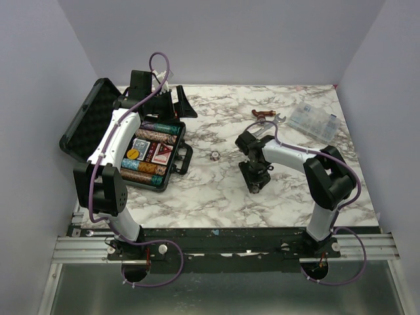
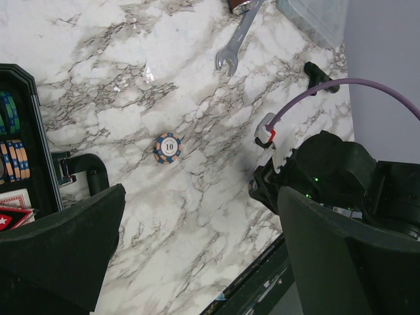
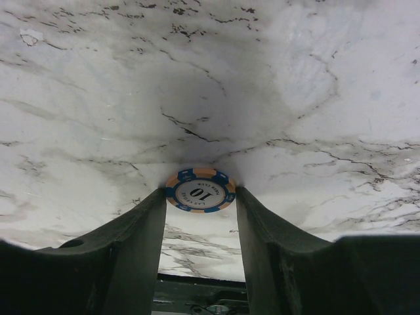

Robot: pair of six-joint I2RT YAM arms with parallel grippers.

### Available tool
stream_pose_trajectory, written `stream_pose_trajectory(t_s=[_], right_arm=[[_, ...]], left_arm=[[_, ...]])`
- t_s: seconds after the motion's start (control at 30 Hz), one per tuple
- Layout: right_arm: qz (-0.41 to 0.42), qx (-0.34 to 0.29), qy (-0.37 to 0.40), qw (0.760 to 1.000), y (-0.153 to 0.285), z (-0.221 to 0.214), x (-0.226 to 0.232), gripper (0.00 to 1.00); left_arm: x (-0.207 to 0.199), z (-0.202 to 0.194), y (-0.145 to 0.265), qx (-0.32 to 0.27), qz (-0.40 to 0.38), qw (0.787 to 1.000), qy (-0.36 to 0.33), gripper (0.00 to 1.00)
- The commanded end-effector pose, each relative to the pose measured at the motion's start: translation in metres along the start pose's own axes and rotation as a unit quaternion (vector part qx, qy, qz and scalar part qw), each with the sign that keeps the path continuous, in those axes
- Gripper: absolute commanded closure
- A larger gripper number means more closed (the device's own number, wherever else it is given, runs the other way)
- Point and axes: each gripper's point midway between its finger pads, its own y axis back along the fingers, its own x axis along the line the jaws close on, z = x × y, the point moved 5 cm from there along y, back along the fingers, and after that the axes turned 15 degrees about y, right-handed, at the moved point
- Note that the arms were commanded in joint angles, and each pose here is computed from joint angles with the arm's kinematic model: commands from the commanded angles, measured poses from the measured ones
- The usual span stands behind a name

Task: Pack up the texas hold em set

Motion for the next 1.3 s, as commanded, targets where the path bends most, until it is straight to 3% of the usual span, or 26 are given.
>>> stream_pose_trajectory(t_s=[0.0,0.57,1.0,1.27], right_arm=[[-0.008,-0.026,-0.002,1.0,-0.023,0.016,-0.002,0.54],[0.03,-0.112,-0.011,0.993,0.026,0.052,0.007,0.69],[0.098,-0.205,-0.023,0.974,0.047,0.156,0.028,0.69],[0.099,-0.2,-0.022,0.975,0.03,0.189,0.037,0.69]], left_arm=[[-0.004,0.0,0.002,0.002,-0.012,1.0,-0.006,0.01],[-0.004,0.0,0.003,0.0,-0.01,1.0,-0.007,0.02],[-0.006,0.0,0.006,-0.004,-0.007,1.0,-0.011,0.02],[-0.009,0.0,0.008,-0.006,-0.013,1.0,-0.013,0.01]])
